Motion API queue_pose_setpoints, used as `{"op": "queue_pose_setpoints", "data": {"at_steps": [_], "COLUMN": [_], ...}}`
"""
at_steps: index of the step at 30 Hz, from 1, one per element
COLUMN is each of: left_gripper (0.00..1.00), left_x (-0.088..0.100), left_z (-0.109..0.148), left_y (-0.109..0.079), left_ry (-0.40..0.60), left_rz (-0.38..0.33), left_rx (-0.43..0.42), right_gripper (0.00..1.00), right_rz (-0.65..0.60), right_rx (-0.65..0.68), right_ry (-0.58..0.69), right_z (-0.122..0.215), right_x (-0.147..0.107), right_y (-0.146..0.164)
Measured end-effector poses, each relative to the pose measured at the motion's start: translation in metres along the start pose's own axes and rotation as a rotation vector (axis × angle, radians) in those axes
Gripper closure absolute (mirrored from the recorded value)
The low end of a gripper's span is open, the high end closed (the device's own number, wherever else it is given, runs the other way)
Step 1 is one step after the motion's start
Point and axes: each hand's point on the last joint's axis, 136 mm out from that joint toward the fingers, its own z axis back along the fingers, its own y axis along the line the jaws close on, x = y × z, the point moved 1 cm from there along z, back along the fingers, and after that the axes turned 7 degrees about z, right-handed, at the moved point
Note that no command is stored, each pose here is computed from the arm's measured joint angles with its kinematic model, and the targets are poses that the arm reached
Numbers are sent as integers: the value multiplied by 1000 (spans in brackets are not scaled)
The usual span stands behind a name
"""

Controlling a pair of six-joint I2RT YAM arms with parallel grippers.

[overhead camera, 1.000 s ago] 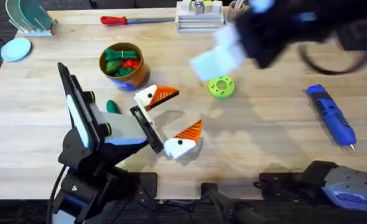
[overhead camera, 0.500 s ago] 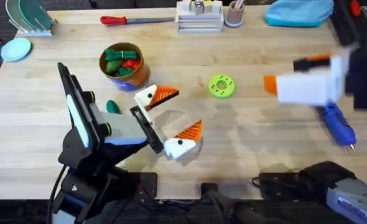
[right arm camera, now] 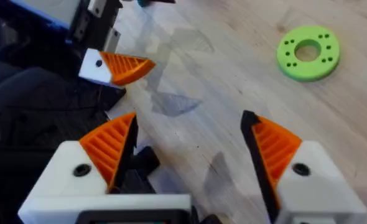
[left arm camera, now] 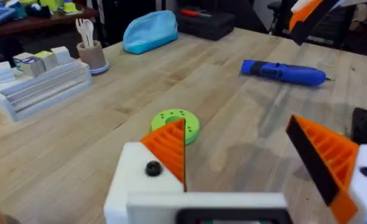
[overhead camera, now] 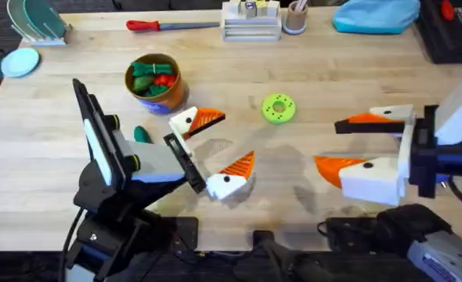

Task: Pick up the gripper from the table and insert it into the empty holder that is missing its gripper. Then pick up a screw, insert it into the mounting hole, and use the screwdriver to tighten it. Finally, clean up the table by picking up the vegetable and placing it into the bucket.

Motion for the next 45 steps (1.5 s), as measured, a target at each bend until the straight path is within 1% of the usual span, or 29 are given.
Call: {"op": "queue_pose_setpoints", "data": {"at_steps": [1, 2, 7, 8, 9, 14, 17, 19, 22, 26, 28, 32, 36, 39, 42, 45], "left_gripper": [31, 116, 900, 969, 990, 994, 995, 995, 995, 995, 995, 995, 995, 995, 995, 995], "left_x": [0, 0, 0, 0, 0, 0, 0, 0, 0, 0, 0, 0, 0, 0, 0, 0], "left_z": [0, 0, 0, 0, 0, 0, 0, 0, 0, 0, 0, 0, 0, 0, 0, 0], "left_y": [0, 0, 0, 0, 0, 0, 0, 0, 0, 0, 0, 0, 0, 0, 0, 0], "left_ry": [1, 0, -1, -1, -1, -1, -1, -1, -1, -1, -1, -1, -1, -1, -1, -1], "left_rz": [1, 1, -1, -6, -6, -6, -7, -6, -7, -6, -6, -6, -7, -6, -7, -7], "left_rx": [0, 0, 0, 0, 0, 0, 0, 0, 0, 0, 0, 0, 0, 0, 0, 0], "right_gripper": [9, 9, 8, 8, 8, 8, 8, 8, 7, 7, 7, 7, 7, 7, 7, 7], "right_rz": [18, 34, 79, 87, 98, 133, 123, 90, 24, -93, -161, -290, -377, -438, -486, -498], "right_rx": [5, 8, 11, 10, 6, -23, -102, -190, -348, -577, -668, -784, -845, -855, -829, -782], "right_ry": [-3, -6, -12, -16, -24, -49, -20, 10, 76, 205, 274, 400, 484, 543, 612, 676], "right_z": [0, 0, 0, 0, 0, 0, 1, 4, 10, 25, 35, 52, 64, 69, 71, 70], "right_x": [1, 1, 2, 4, 6, 13, 9, 5, -5, -27, -40, -68, -90, -108, -128, -144], "right_y": [1, 1, 2, 1, 1, -5, -18, -34, -66, -116, -138, -172, -201, -218, -228, -234]}}
